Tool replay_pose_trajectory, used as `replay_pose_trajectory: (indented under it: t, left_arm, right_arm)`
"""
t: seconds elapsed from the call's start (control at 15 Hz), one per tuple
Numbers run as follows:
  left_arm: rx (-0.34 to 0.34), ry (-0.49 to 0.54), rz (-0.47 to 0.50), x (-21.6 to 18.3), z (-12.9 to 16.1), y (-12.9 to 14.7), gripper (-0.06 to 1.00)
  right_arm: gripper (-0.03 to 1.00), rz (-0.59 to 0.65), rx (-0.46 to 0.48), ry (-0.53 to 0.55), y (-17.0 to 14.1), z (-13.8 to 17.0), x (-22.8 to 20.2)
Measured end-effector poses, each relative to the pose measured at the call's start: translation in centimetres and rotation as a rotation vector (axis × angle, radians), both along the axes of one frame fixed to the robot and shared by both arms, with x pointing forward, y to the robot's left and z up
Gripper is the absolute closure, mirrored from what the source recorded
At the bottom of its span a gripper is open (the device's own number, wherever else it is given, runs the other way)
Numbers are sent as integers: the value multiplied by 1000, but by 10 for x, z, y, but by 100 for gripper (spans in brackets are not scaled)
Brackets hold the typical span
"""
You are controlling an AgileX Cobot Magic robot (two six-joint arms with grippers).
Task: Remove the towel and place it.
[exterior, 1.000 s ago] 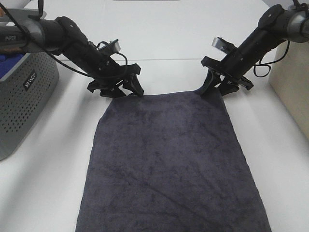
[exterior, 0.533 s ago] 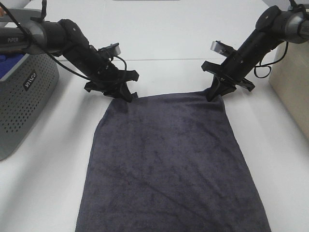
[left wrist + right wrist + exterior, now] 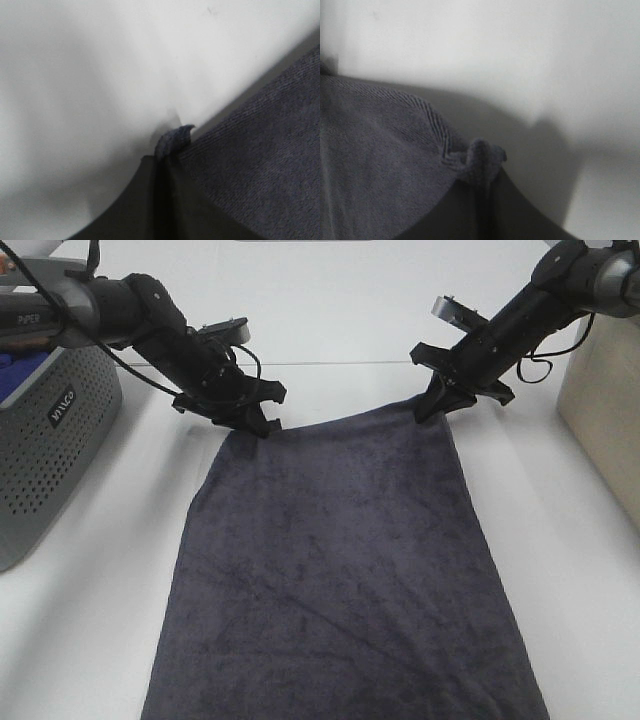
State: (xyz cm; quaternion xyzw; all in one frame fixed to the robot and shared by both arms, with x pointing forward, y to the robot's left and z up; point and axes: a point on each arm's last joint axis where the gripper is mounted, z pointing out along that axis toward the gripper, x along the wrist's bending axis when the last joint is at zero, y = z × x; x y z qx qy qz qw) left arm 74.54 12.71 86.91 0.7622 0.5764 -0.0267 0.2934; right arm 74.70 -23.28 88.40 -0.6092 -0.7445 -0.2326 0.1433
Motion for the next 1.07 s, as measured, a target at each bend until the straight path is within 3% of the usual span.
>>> replay_pose_trajectory:
  t: [0.27,0.73,1.07]
  left_arm:
    - [2,-197,35,22,33,0,92]
    - [-4,-439,144,43,53,4,92]
    - [0,-529,182,49,59,7,92]
  right_arm:
    - [96,-32,-44,-239,2,32,15]
    - [96,-87,-77,-454,0,43,31]
    - [96,-74,-55,-579,2,50,39]
